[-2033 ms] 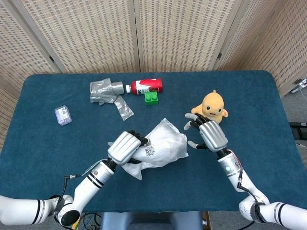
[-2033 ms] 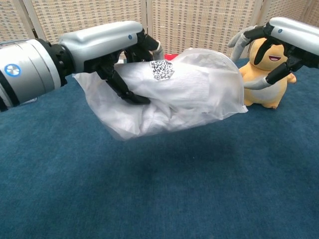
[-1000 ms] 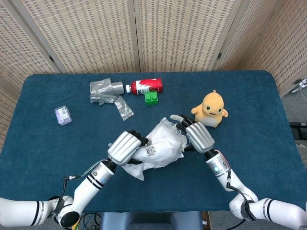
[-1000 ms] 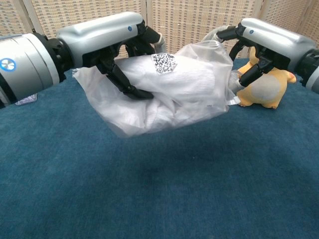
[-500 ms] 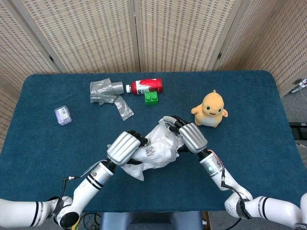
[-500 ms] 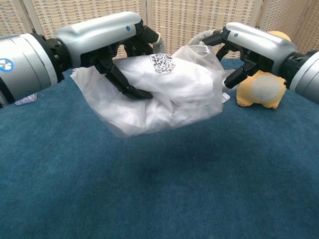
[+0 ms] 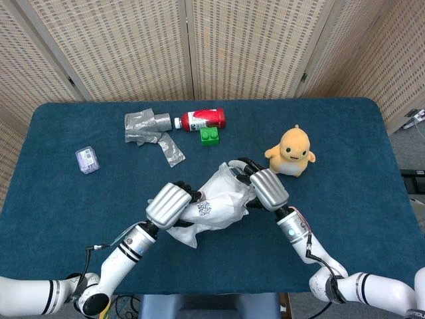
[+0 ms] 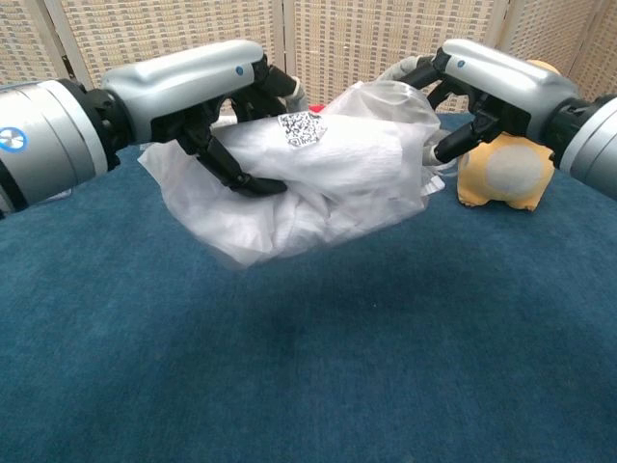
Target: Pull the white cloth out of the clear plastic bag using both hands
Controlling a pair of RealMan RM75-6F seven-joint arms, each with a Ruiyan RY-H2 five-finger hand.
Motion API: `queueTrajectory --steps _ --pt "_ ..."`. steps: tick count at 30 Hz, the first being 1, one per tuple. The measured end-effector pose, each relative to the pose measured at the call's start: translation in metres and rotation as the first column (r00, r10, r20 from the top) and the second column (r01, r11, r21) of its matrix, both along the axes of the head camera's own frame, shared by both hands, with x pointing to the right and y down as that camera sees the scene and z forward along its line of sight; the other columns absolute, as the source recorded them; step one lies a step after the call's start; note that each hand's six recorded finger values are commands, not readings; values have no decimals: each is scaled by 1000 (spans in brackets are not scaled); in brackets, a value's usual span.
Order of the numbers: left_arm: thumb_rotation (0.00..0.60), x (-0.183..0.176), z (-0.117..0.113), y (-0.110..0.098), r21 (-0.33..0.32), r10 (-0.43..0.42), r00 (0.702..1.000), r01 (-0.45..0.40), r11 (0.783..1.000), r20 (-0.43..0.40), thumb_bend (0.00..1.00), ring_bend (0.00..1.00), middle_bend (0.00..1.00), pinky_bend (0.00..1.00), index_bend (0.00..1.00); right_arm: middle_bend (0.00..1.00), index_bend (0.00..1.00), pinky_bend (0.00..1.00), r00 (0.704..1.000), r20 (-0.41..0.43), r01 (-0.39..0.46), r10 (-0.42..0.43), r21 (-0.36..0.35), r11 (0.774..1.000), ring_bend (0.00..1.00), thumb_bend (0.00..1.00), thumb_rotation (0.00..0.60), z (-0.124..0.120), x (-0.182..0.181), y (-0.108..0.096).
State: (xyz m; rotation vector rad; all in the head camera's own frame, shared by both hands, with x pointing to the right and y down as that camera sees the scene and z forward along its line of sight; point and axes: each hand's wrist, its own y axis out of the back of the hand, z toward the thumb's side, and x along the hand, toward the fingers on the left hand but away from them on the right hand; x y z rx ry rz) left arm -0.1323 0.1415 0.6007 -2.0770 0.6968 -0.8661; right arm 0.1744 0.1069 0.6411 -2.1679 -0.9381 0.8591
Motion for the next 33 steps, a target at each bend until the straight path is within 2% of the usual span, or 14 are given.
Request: queueTrajectory --steps 8,13,16,23,26,33 --pt "600 -14 16 1 -28 -17 998 19 999 69 426 502 610 440 374 222 779 348 1000 -11 15 -15 10 1000 114 492 600 1 -9 -12" --pt "600 -21 21 1 -33 -25 995 28 999 95 420 465 544 438 333 222 779 348 999 -3 38 -38 14 999 114 491 600 3 -25 -18" --pt "600 -25 22 2 -36 -23 993 27 999 114 410 417 472 420 303 223 779 348 999 1 53 -53 10 999 114 491 600 6 -35 -21" --pt "600 -36 27 8 -43 -15 988 21 999 155 160 235 223 359 204 223 779 348 998 0 69 -69 -7 998 114 491 600 17 -50 -24" --pt "600 -41 29 10 -46 -13 986 21 999 166 122 194 171 349 175 223 779 348 997 -9 70 -71 -11 997 114 492 600 22 -51 -24" --pt "600 -46 31 16 -41 -5 985 12 999 172 111 186 161 348 166 224 784 348 998 -35 59 -60 -34 998 114 506 600 30 -45 -24"
